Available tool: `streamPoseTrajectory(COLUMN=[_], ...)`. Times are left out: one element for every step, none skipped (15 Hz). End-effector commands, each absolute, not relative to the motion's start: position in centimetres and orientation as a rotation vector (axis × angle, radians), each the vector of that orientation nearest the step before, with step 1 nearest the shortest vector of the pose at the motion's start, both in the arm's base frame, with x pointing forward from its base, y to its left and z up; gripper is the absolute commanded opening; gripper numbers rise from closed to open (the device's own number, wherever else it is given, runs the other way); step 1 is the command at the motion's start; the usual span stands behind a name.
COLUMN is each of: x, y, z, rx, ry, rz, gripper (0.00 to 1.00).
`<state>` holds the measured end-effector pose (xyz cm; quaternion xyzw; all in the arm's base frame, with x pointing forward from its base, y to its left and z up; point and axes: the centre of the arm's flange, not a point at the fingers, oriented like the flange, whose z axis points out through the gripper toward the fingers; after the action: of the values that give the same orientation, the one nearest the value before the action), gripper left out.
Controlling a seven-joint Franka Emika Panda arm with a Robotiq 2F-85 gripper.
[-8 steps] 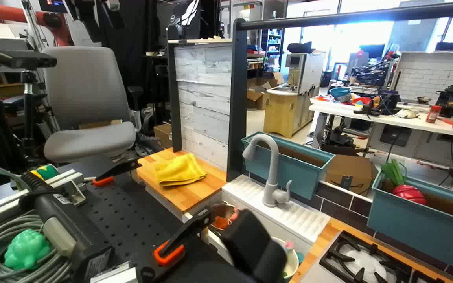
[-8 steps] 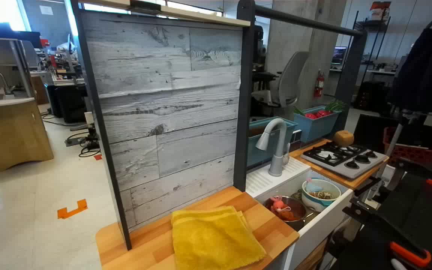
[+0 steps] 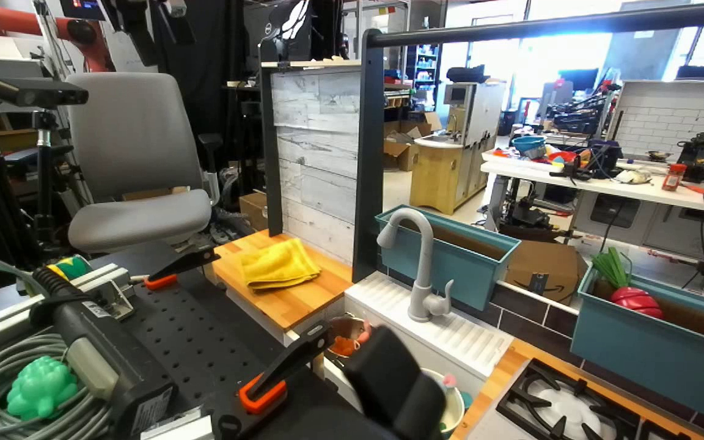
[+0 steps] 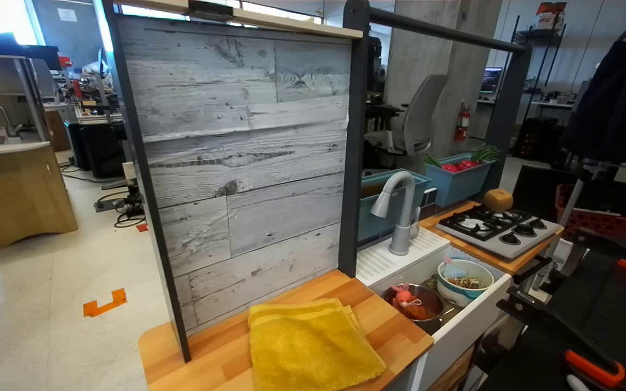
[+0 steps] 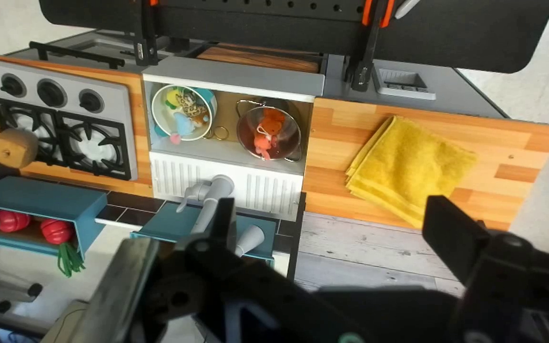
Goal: Wipe the counter with the towel, then remove the plushies from the sink and put some of them on the counter and some on the stove
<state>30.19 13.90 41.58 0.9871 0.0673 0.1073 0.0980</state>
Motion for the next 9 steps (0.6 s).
streamPoseTrajectory(x=[32.8,35.1,37.5,38.4,39.4,40.2,41.1,41.9,42.7], y=[15.7,16.7,17.8,18.4,19.0,19.5,20.1,20.6,21.0], z=[40.8,40.5,39.8,39.1,38.0,36.6,35.3,33.7,32.3], rx=[2.898,2.897,2.909,2.907,2.917,2.929,2.941,2.951,2.968], ry=[0.154,0.103,0.114,0.107,0.099,0.085,0.076,0.082,0.103], rz=[0.367,0.370,0.369,0.360,0.343,0.325,0.307,0.230,0.121], gripper=[1.00,1.00,1.00,1.00,1.00,1.00,1.00,1.00,1.00])
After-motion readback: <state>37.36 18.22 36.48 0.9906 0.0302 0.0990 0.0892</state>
